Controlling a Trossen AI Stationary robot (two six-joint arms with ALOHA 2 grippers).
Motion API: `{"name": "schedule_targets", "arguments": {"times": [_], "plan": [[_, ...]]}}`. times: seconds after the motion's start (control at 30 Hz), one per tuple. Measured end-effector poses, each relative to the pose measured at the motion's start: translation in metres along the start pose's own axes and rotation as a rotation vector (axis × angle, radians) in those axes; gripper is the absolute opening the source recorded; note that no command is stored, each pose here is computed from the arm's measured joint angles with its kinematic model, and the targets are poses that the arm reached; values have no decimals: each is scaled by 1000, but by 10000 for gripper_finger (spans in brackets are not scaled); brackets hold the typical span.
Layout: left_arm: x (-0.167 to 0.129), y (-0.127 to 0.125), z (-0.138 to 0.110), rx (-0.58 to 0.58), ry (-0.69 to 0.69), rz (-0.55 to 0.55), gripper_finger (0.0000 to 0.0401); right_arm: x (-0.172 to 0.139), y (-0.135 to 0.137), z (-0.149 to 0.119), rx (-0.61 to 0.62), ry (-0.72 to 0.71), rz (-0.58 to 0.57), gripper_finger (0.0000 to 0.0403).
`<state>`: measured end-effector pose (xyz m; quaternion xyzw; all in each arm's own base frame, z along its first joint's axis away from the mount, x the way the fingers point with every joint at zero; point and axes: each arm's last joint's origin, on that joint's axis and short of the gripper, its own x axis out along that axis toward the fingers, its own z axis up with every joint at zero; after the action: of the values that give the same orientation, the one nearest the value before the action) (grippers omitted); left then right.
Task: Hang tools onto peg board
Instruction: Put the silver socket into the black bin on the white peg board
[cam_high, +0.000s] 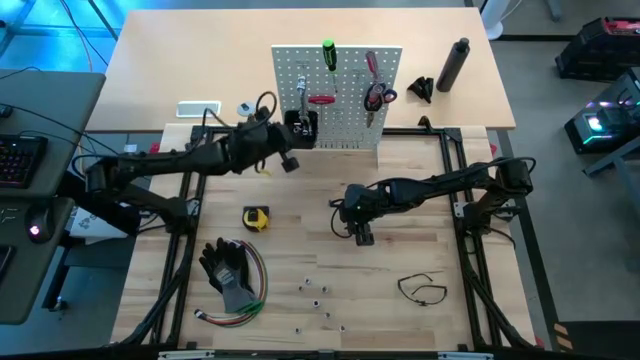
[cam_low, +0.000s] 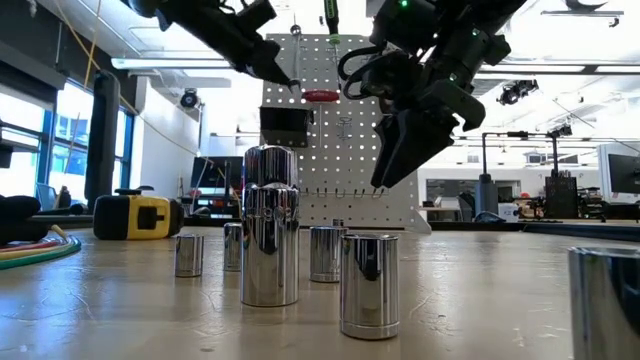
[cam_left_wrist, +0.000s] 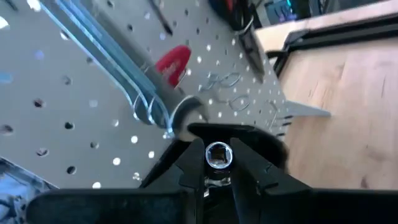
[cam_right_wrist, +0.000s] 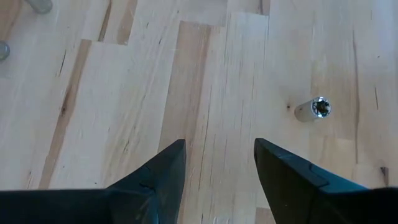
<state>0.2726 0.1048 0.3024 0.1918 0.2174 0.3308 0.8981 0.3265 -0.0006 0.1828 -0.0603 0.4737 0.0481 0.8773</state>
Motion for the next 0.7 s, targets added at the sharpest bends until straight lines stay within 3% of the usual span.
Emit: {"name": "schedule_targets", "arguments": {"times": [0.23, 0.7], "plan": [[21, 12, -12, -34, 106, -42, 48, 0, 0, 0, -3, 0, 0, 186], [27, 12, -13, -40, 106, -48, 120, 0, 0, 0, -7, 0, 0, 186]]}}
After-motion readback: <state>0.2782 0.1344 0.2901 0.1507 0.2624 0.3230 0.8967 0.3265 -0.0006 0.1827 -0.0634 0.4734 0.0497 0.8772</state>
